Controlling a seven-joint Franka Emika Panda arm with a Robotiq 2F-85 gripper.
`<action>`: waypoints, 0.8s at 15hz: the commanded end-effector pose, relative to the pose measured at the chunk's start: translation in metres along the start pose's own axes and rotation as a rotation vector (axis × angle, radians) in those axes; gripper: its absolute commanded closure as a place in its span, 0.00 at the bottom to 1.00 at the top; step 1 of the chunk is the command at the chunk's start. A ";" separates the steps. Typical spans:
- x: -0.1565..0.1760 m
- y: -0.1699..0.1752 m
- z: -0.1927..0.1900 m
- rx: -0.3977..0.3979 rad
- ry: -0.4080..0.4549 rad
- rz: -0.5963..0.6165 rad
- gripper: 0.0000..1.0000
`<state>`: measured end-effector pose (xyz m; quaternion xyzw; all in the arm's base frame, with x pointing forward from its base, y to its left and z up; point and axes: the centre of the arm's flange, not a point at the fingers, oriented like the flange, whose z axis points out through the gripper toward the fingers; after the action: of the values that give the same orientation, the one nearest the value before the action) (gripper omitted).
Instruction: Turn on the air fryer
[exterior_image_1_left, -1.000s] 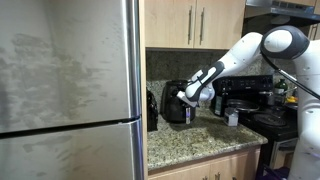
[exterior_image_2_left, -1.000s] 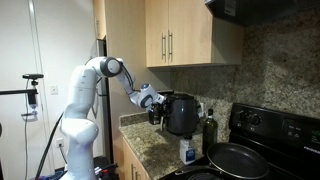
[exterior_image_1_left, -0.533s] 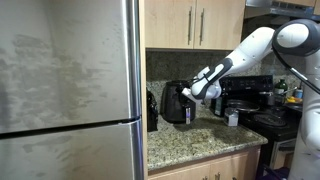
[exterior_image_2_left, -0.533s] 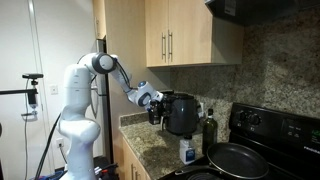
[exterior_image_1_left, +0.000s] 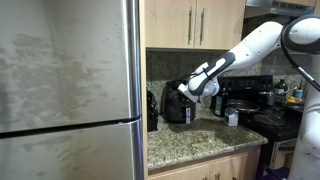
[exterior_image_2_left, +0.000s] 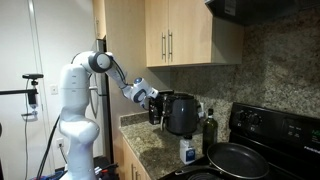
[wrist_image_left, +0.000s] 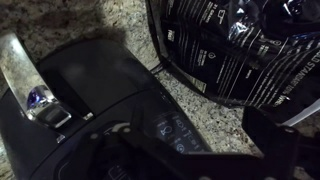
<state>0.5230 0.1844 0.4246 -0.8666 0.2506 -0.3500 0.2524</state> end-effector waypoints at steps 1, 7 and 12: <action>-0.001 -0.001 0.000 0.001 -0.003 0.001 0.00; 0.034 0.058 0.015 -0.102 0.036 0.051 0.00; 0.033 0.054 0.019 -0.043 0.034 0.046 0.00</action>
<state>0.5410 0.1269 0.3917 -0.8668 0.2920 -0.3447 0.2110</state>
